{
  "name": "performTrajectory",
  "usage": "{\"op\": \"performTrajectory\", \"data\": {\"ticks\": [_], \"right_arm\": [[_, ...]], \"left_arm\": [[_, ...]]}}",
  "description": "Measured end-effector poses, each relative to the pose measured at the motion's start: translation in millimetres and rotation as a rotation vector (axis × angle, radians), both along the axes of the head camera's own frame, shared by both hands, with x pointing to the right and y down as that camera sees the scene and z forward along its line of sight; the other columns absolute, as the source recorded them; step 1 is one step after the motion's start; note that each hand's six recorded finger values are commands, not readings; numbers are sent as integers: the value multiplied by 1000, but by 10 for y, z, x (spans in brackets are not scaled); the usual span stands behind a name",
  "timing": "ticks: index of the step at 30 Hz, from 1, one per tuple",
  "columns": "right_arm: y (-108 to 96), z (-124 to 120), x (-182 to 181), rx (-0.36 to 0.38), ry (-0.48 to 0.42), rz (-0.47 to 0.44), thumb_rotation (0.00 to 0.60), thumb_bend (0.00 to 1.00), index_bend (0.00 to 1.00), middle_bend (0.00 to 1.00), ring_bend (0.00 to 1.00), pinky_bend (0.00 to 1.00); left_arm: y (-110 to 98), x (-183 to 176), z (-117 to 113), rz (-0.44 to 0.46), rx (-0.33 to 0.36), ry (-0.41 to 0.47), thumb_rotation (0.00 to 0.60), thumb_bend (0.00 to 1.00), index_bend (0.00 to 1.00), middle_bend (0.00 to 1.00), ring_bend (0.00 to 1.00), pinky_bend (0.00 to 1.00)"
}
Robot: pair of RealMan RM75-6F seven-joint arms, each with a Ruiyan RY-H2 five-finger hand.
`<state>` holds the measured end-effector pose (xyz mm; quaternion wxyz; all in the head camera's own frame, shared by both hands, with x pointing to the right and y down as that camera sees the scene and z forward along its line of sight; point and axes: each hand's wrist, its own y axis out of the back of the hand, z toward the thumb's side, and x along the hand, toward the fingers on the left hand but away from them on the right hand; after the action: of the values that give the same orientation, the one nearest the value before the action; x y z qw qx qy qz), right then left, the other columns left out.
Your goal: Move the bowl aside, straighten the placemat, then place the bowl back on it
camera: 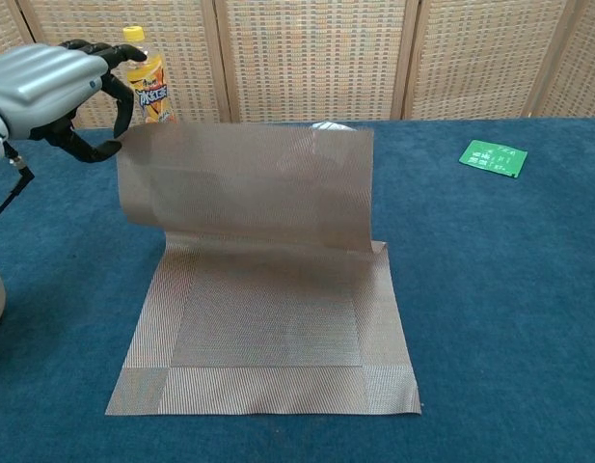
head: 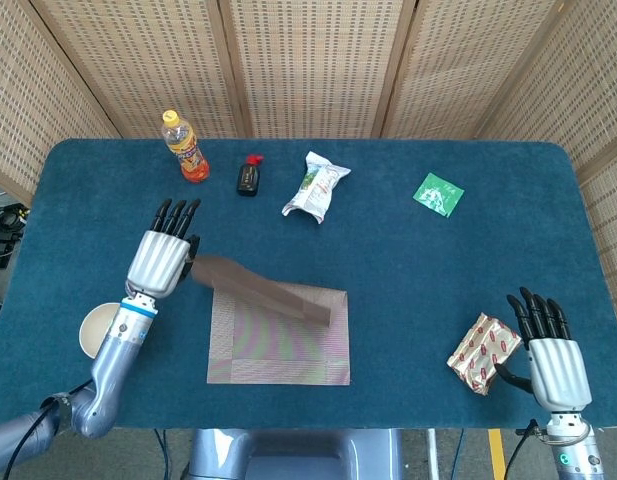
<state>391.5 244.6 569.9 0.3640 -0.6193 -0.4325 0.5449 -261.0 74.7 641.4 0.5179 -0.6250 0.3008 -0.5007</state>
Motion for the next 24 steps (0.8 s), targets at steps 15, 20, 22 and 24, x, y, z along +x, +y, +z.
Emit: {"op": "performTrajectory", "data": {"ticks": [15, 20, 22, 24], "right_arm": [[-7, 141, -30, -16, 15, -14, 600, 101, 24, 0, 0, 0], [-4, 174, -25, -23, 20, -15, 600, 101, 24, 0, 0, 0], [-2, 187, -20, -27, 23, -14, 600, 101, 24, 0, 0, 0], [4, 195, -22, -30, 25, -15, 600, 101, 24, 0, 0, 0]], "left_arm": [[-613, -73, 308, -44, 32, -158, 600, 334, 180, 0, 0, 0], [-630, -150, 469, -68, -11, -194, 600, 177, 0, 0, 0, 0], [-617, -174, 513, -73, -30, -208, 600, 176, 0, 0, 0, 0], [-610, -189, 516, -72, -29, -213, 600, 176, 0, 0, 0, 0]]}}
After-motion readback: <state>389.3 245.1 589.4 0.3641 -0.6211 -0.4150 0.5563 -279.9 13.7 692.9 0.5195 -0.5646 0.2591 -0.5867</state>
